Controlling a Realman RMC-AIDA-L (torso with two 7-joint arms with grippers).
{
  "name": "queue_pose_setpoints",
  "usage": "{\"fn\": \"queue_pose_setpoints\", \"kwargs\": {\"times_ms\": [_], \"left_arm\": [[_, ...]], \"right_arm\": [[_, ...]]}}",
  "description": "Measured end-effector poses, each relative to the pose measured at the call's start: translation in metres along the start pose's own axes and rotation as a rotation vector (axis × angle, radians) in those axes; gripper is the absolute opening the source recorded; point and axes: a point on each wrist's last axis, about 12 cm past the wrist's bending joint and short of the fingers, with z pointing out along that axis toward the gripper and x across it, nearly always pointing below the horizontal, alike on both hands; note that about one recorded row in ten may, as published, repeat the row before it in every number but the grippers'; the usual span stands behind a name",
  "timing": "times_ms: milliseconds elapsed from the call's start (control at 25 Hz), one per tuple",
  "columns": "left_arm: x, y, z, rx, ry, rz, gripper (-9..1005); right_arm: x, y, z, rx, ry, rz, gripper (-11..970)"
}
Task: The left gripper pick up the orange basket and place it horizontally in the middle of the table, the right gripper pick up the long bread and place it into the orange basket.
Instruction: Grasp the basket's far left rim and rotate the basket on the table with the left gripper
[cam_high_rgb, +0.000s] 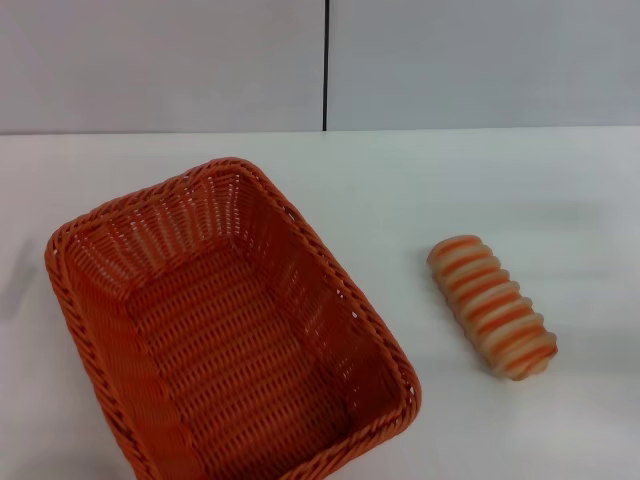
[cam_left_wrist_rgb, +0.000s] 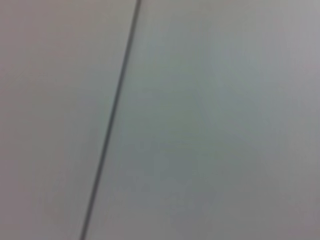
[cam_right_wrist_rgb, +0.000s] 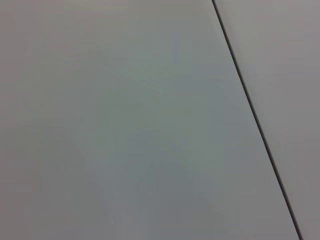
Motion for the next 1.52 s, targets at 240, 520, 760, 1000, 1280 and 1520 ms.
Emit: {"fn": "queue_pose_setpoints", "kwargs": {"times_ms": [240,520,760,1000,1280,1520], "left_arm": [[-0.046,0.035,0.038,0.238,0.101,-0.123,734],[-0.102,0.03,0.1,0.474,0.383,-0.112,735],[-0.131,0.0,0.15,0.56,0.606,0.039,736],[-0.146,-0.03,0.186,0.55,0.772,0.256,734],[-0.135,-0.061,0.209,0.598,0.921,0.453,732],[-0.116,-0.079,0.222,0.666,1.072,0.594,731]], "right_arm": [[-0.002,-0.002,-0.001,-0.002,-0.004,0.022,610],[-0.003,-0.003,-0.004,0.002,-0.003,0.028,610],[-0.003,-0.004,-0.006,0.006,-0.001,0.035,609],[-0.001,-0.004,-0.01,0.02,0.009,0.043,609],[0.001,-0.004,-0.013,0.027,0.017,0.051,610],[0.003,-0.002,-0.014,0.03,0.021,0.06,610]]}}
